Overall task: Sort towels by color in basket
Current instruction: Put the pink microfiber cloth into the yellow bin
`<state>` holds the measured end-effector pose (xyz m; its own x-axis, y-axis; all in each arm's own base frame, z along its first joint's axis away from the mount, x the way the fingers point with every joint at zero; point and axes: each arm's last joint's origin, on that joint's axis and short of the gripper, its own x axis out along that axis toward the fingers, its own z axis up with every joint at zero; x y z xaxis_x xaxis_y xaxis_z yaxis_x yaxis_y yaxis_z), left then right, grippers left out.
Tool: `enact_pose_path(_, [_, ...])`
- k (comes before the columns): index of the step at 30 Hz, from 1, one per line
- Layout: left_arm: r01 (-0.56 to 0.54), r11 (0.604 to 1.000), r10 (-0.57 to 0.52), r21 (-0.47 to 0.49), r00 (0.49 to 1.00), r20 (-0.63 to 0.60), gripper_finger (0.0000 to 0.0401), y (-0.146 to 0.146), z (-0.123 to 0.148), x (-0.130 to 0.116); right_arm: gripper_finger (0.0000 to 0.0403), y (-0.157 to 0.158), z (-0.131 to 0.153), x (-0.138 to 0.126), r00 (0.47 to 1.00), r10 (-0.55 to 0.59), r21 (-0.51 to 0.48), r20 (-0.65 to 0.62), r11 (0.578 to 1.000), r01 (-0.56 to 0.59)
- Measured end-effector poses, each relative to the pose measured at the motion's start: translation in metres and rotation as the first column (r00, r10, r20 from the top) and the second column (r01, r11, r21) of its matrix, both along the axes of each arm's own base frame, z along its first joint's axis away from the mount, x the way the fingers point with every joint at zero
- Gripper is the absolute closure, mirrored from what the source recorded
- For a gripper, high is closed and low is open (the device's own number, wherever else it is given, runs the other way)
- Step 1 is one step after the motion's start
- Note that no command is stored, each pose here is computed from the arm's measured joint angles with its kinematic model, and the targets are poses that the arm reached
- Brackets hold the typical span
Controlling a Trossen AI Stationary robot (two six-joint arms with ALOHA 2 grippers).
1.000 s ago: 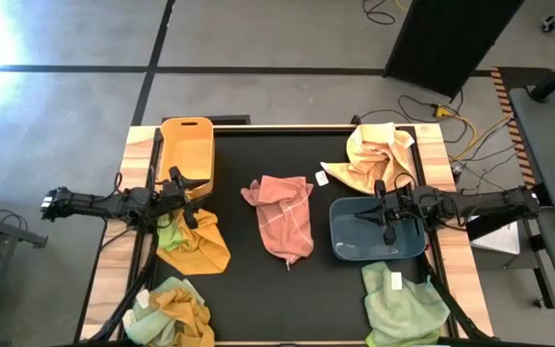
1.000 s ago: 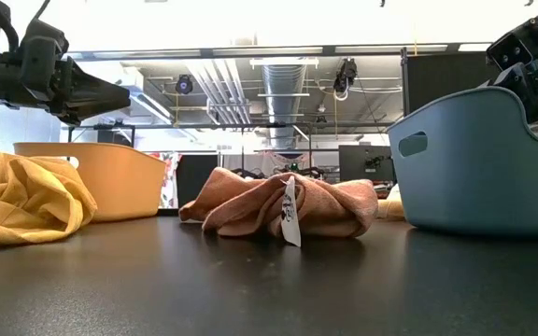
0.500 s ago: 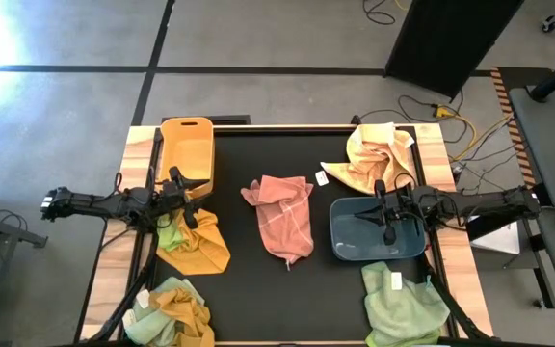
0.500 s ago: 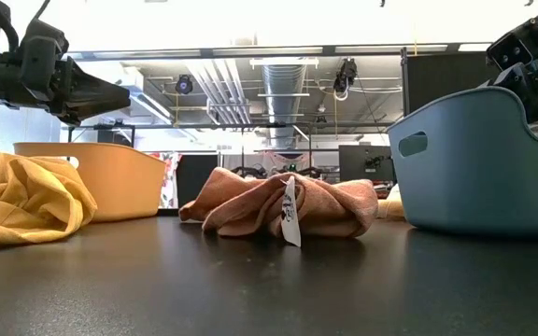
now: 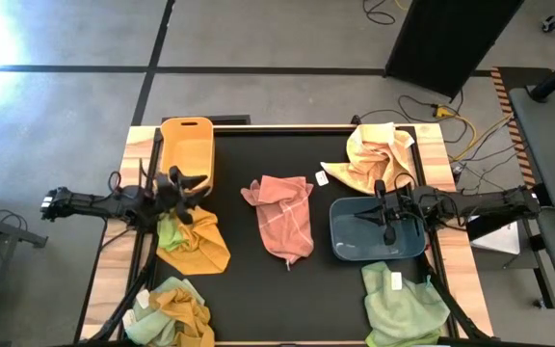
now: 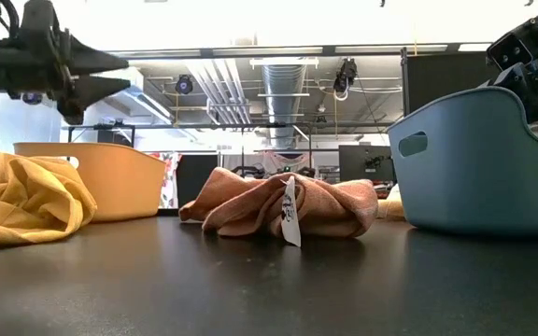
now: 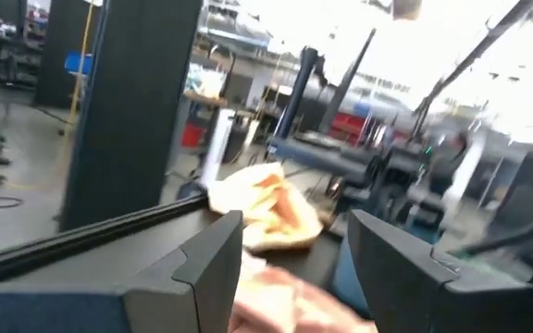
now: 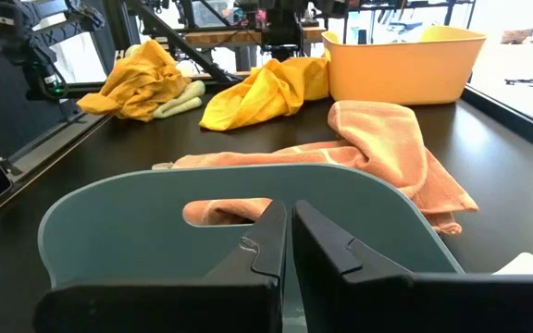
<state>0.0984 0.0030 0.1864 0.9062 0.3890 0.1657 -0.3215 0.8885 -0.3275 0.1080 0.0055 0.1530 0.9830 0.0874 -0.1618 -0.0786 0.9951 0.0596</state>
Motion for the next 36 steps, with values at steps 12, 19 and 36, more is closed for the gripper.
enact_pose_path(12, [0.321, 0.947, -0.321, 0.017, 0.945, 0.057, 0.0219, -0.01, 0.028, 0.01, 0.039, 0.0, 0.0, 0.0, 1.0, 0.0, 0.0, 0.0, 1.0, 0.0])
enact_pose_path(19, [0.257, 0.966, -0.256, -0.016, 0.952, -0.17, 0.0219, -0.013, 0.026, 0.045, 0.039, 0.0, 0.0, 0.0, 1.0, 0.0, 0.0, 0.0, 1.0, 0.0])
enact_pose_path(36, [0.06, 0.998, -0.047, 0.006, 0.836, -0.547, 0.0186, 0.0, 0.008, 0.155, 0.039, 0.0, 0.0, 0.0, 1.0, 0.0, 0.0, 0.0, 1.0, 0.0])
